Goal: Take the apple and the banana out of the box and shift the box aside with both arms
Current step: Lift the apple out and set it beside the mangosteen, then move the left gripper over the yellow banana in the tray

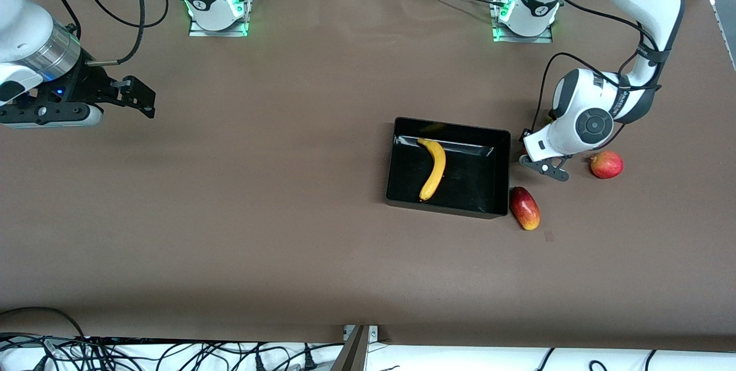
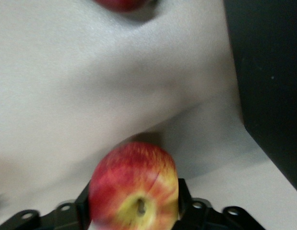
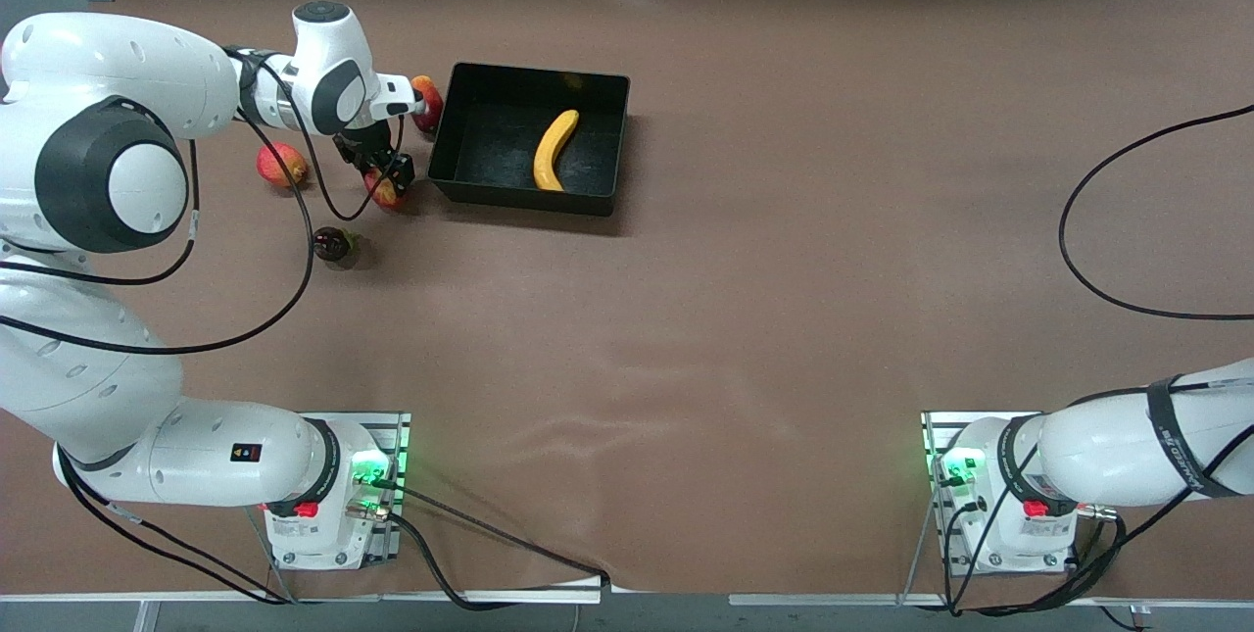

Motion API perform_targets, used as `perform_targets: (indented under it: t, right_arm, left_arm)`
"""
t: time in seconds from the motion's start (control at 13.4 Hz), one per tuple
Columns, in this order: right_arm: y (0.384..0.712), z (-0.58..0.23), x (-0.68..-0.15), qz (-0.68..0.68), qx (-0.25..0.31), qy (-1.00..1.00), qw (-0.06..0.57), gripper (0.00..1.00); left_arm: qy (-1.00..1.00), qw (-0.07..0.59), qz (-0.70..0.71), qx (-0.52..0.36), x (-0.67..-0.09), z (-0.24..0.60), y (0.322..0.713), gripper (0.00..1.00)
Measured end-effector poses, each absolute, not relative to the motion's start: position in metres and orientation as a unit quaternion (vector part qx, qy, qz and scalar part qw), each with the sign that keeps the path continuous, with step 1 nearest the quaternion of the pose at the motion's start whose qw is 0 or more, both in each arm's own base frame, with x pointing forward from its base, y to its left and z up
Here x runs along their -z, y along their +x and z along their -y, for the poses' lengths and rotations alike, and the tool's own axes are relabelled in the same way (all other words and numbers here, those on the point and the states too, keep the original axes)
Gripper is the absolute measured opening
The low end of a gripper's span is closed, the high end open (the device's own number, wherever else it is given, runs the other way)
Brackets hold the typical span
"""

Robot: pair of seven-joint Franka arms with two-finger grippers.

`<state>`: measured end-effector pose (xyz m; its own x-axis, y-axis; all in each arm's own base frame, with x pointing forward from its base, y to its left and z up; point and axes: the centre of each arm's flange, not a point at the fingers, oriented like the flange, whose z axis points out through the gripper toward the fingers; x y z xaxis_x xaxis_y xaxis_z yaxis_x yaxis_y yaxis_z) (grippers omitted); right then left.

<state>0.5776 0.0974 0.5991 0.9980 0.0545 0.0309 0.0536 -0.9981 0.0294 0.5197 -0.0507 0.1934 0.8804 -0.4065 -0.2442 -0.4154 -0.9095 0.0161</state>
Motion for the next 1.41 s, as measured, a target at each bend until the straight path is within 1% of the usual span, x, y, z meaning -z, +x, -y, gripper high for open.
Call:
perform_targets:
  t: [0.15, 0.3, 0.45, 0.6, 0.67, 0.82, 1.04, 1.19, 1.41]
  right_arm:
    - [0.578, -0.097, -0.599, -0.027, -0.016, 0.999, 0.014, 1.0]
    - [0.578, -0.097, -0.599, -0.027, -0.016, 0.999, 0.014, 1.0]
    - [0.578, -0.097, -0.599, -0.027, -0.016, 0.999, 0.014, 1.0]
    - [0.578, -0.097, -0.599, -0.027, -0.016, 0.999, 0.014, 1.0]
    - [0.578, -0.097, -0.599, -0.027, -0.016, 0.999, 0.014, 1.0]
    - [0.578, -0.097, -0.599, -0.027, -0.016, 0.999, 0.014, 1.0]
    - [0.578, -0.097, -0.599, -0.027, -0.016, 0.999, 0.014, 1.0]
    - [0.578, -0.097, -0.599, -0.027, -0.016, 0.999, 0.014, 1.0]
    - [0.578, -0.097, -0.599, -0.027, -0.016, 0.999, 0.014, 1.0]
  left_arm:
    - [-0.97, 0.019, -0.215, -0.115, -0.199, 0.051, 0.523, 0.99]
    - [-0.971, 0.023, -0.218, -0.096, -0.227, 0.056, 0.535, 1.0]
    - [-0.971, 0.027, -0.217, -0.096, -0.292, 0.079, 0.557, 1.0]
    - [-0.978, 0.006, -0.18, -0.103, -0.349, 0.115, 0.572, 1.0]
    - [-0.982, -0.011, -0.158, -0.102, -0.36, 0.14, 0.574, 1.0]
    - [-0.986, -0.027, -0.124, -0.104, -0.347, 0.202, 0.57, 1.0]
    - [-0.989, -0.036, -0.103, -0.098, -0.285, 0.282, 0.562, 1.0]
    - [-0.99, -0.042, -0.091, -0.099, -0.241, 0.303, 0.557, 1.0]
    - [-0.991, -0.048, -0.078, -0.097, -0.204, 0.321, 0.55, 1.0]
